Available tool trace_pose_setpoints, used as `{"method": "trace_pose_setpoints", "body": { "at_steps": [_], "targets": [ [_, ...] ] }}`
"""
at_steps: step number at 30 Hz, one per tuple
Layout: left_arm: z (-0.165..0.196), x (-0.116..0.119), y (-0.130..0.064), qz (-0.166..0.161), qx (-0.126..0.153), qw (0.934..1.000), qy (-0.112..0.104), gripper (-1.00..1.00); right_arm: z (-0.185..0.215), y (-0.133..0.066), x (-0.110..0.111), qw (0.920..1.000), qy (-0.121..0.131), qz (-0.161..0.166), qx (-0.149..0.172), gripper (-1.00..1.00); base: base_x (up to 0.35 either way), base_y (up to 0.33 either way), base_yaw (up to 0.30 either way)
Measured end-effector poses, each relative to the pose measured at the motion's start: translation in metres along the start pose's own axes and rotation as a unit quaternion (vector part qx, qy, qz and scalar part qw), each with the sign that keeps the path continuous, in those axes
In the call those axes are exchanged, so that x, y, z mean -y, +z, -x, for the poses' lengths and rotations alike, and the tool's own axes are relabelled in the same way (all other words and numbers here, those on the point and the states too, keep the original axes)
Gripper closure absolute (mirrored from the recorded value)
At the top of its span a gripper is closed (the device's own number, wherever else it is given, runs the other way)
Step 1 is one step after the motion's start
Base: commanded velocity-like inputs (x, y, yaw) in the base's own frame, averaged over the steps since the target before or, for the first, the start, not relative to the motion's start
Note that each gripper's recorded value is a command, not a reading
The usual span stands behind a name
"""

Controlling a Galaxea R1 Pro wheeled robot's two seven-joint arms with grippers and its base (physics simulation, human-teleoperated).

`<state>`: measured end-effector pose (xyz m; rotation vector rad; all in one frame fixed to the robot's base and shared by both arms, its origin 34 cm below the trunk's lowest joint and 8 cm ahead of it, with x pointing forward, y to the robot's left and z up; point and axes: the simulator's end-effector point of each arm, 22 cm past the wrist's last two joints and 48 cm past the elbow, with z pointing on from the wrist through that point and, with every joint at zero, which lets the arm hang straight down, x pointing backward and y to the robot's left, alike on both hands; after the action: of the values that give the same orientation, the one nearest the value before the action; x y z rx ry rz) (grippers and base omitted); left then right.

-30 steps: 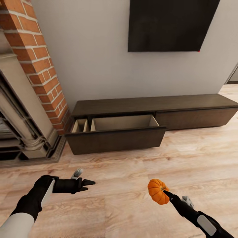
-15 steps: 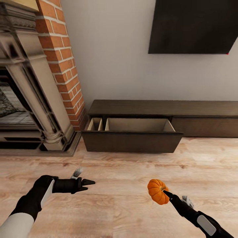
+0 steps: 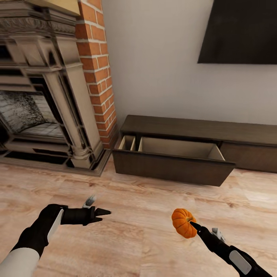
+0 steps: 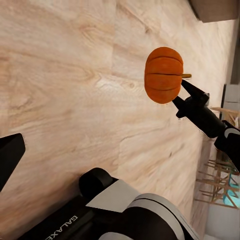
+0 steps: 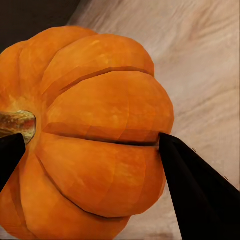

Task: Place each of the two pumpkins and all three candles from the living room inside a cabinet in the living room (use any cabinet), then make sure every cabinet is closed, and position the cauldron so it is next to a table in the living room.

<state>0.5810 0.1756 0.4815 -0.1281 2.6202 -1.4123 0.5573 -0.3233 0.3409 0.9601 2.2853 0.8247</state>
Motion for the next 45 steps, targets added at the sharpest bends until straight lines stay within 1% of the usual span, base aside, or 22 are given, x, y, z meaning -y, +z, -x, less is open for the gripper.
{"method": "trace_pose_setpoints", "body": {
  "at_steps": [25, 32, 45],
  "targets": [
    [0.0, 0.0, 0.001, 0.0, -0.001, 1.0, 0.0, -1.0, -0.001, 0.001, -0.001, 1.0, -0.001, 0.0, -0.002, 1.0, 0.0, 0.0, 0.291],
    [0.004, 0.013, -0.007, 0.0, 0.0, 1.0, 0.0, -1.0, 0.004, -0.007, -0.013, 1.0, -0.001, 0.001, -0.001, 1.0, 0.0, 0.0, 0.291],
    [0.006, 0.012, -0.009, 0.001, 0.001, 1.0, 0.0, -1.0, 0.003, -0.008, -0.013, 1.0, -0.003, 0.001, -0.003, 1.0, 0.0, 0.018, 0.288]
  ]
}}
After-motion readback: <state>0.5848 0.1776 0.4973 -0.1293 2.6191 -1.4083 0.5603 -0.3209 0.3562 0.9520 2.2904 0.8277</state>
